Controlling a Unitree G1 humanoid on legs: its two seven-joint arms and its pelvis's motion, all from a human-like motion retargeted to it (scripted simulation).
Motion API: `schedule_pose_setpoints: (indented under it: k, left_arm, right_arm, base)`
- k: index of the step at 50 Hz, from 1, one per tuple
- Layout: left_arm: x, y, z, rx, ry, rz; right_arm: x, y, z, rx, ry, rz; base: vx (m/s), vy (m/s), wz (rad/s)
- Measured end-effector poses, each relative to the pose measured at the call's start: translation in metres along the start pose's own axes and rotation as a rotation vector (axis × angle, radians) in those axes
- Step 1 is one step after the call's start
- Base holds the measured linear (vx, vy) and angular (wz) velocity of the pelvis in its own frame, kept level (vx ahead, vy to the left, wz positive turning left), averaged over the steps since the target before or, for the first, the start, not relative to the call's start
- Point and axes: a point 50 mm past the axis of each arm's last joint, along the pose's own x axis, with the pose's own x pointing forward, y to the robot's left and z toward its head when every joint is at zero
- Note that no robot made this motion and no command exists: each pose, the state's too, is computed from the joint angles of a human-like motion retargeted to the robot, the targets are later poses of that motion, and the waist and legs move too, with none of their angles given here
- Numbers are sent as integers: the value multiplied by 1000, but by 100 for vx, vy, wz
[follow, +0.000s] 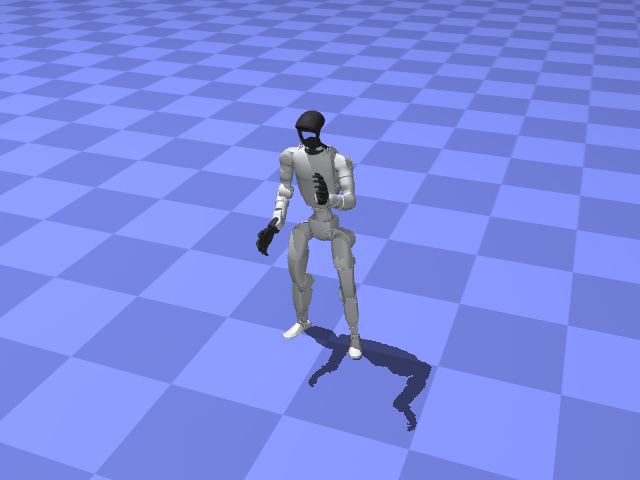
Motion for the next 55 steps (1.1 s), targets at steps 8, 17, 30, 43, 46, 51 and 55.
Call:
schedule_pose_setpoints:
  k: [8, 17, 30, 43, 46, 51, 55]
  left_arm:
    - [-21, -56, -18, 334, -93, -433]
    - [-91, -57, -99, 614, 124, -782]
    - [-22, -27, -2, 258, -123, -218]
    - [-116, -77, -70, 421, 120, -726]
    - [-65, -58, -23, 287, -51, -512]
    - [-37, -45, -2, 236, -116, -286]
    - [-69, -84, -68, 491, 89, -575]
  right_arm:
    - [6, 26, 20, -107, -102, 110]
    - [4, 36, 1, -76, 10, 114]
    - [-4, -12, -31, -38, 150, -25]
    - [15, 4, -27, 188, 217, -104]
    - [14, -8, -23, 207, 182, -97]
    - [8, -23, -34, 221, 222, -150]
    - [9, -26, -43, 207, 273, -210]
  base:
    - [-2, 3, 8]
    - [-2, 3, -5]
    - [-1, 1, -21]
    - [-3, 1, 3]
    - [-1, -1, -17]
    - [-1, -1, 20]
    - [-2, 0, 72]
